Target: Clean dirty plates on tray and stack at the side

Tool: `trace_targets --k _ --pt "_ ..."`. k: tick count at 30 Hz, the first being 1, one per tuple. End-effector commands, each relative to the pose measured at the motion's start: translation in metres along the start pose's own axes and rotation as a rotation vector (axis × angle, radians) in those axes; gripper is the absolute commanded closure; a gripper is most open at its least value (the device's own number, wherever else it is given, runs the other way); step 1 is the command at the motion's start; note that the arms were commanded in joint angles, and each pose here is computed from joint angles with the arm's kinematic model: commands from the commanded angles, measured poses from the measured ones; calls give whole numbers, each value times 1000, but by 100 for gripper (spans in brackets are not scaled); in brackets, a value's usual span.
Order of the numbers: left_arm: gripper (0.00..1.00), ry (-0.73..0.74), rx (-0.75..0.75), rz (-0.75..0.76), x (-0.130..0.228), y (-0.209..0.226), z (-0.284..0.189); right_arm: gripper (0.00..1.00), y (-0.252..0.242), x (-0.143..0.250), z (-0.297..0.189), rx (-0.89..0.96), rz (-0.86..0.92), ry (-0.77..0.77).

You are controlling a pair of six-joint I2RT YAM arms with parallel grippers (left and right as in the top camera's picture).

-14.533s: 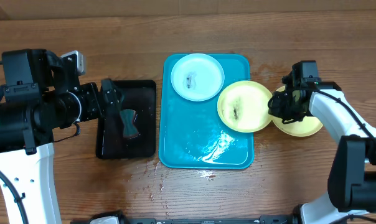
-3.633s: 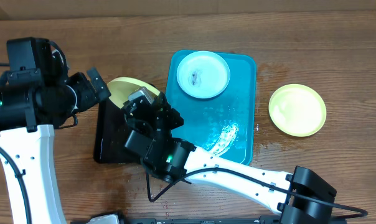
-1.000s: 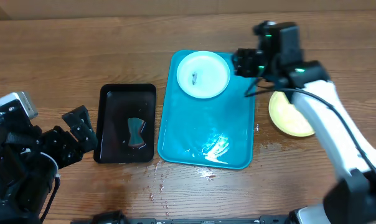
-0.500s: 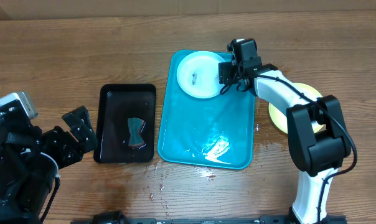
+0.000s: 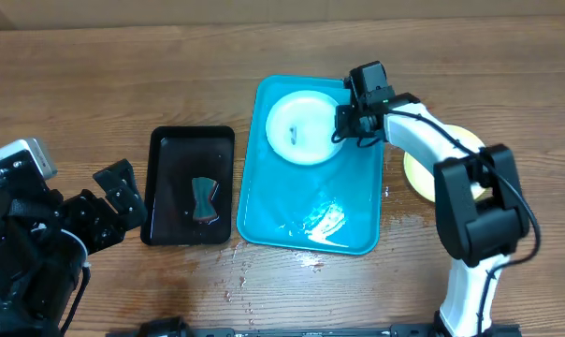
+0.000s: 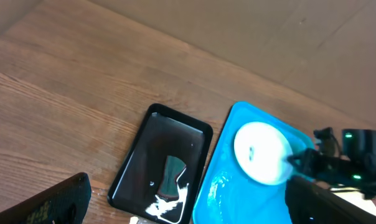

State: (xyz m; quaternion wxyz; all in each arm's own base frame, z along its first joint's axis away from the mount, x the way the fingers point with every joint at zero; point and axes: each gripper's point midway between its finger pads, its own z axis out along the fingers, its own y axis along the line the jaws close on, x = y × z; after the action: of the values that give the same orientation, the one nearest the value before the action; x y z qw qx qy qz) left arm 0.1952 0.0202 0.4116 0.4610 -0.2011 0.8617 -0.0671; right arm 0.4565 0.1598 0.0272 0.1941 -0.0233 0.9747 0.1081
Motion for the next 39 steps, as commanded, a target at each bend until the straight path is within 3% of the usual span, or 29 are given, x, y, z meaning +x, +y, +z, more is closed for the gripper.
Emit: trace_targets --k 1,5,9,14,20,25,26,28,29,34,36,39 --pt "0 -8 -13 19 -2 2 0 96 20 -43 -99 -57 -4 -173" --pt "0 -8 -13 19 -2 2 0 96 24 -28 -173 -67 20 -197" --pt "0 -9 -16 20 -2 3 0 96 17 16 -204 -39 85 -84" --pt "0 19 30 14 3 -5 0 96 4 83 -175 35 167 147" --pt "0 66 137 13 11 -23 0 96 9 128 -99 -60 181 161" --pt "0 102 122 8 15 -21 7 96 16 126 -76 -148 165 72" --pt "0 105 121 7 15 -21 8 93 16 125 -75 -146 164 67" --pt "0 111 131 7 16 -23 8 70 17 123 -77 -149 162 62" --pt "0 117 133 6 16 -23 9 66 17 121 -79 -150 150 59" --pt "3 273 82 -18 42 -13 37 66 17 104 -109 -115 133 36" --pt "9 384 9 -34 66 3 59 66 22 96 -133 -127 103 13" --pt "11 522 -120 -62 101 30 93 66 28 90 -159 -141 71 -12"
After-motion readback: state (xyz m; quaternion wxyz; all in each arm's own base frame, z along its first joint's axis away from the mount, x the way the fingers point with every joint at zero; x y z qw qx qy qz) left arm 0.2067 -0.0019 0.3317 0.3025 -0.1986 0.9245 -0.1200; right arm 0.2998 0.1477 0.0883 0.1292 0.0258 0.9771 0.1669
